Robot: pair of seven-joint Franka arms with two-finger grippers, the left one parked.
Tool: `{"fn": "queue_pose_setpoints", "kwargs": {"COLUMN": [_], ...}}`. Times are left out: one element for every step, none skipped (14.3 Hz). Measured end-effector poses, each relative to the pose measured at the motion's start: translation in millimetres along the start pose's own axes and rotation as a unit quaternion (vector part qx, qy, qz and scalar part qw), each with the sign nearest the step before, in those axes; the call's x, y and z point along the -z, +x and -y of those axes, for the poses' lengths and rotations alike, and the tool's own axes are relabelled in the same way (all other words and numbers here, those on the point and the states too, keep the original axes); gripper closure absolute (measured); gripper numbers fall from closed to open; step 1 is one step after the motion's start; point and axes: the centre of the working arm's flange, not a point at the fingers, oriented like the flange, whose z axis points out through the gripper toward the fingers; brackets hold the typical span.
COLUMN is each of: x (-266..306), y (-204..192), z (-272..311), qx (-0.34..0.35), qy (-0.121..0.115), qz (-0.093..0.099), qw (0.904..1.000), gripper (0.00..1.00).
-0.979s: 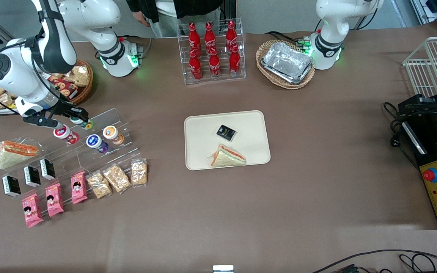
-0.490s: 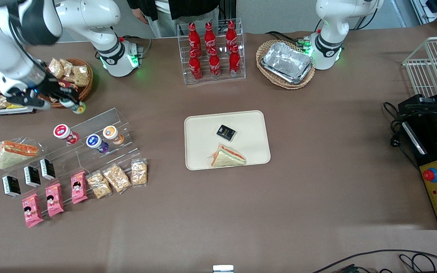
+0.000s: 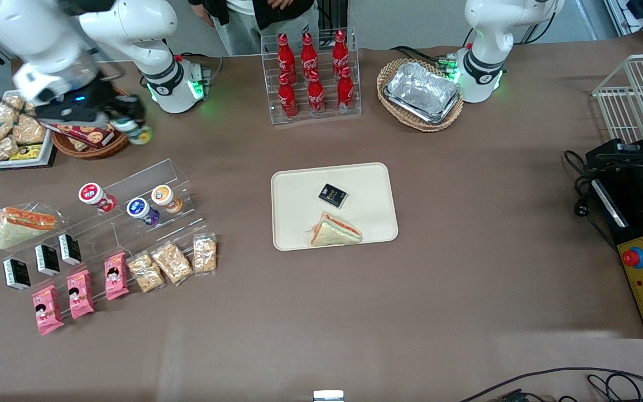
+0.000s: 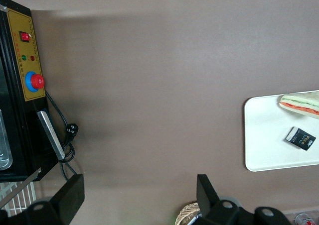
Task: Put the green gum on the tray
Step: 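Lift the green gum bottle and carry it over the cream tray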
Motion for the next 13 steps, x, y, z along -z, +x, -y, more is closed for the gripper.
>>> {"fn": "queue_pose_setpoints", "kwargs": {"x": [-3, -8, -15, -23, -31, -39, -49, -61, -74, -89, -105, -121, -138], "y": [-11, -21, -30, -37, -43, -47, -47, -45, -41, -35, -27, -20, -13], "z": [33, 64, 93, 119, 146, 171, 192, 211, 224, 234, 242, 247, 251], "qx": [-0.001, -0.003, -0.004, -0.002, -0.001, -0.003, -0.006, -0.007, -0.005, -0.003, -0.001, 0.004, 0.011], "qy": [-0.005, -0.012, -0.018, -0.022, -0.023, -0.020, -0.012, -0.001, 0.012, 0.024, 0.035, 0.038, 0.033], "qz": [-0.003, -0.008, -0.012, -0.015, -0.016, -0.017, -0.018, -0.017, -0.014, -0.008, 0.000, 0.003, 0.003], "qw": [1.0000, 0.9999, 0.9998, 0.9997, 0.9996, 0.9996, 0.9997, 0.9998, 0.9998, 0.9997, 0.9994, 0.9993, 0.9994], "gripper": [0.41, 0.41, 0.41, 0.41, 0.41, 0.41, 0.41, 0.41, 0.41, 0.41, 0.41, 0.41, 0.41]}}
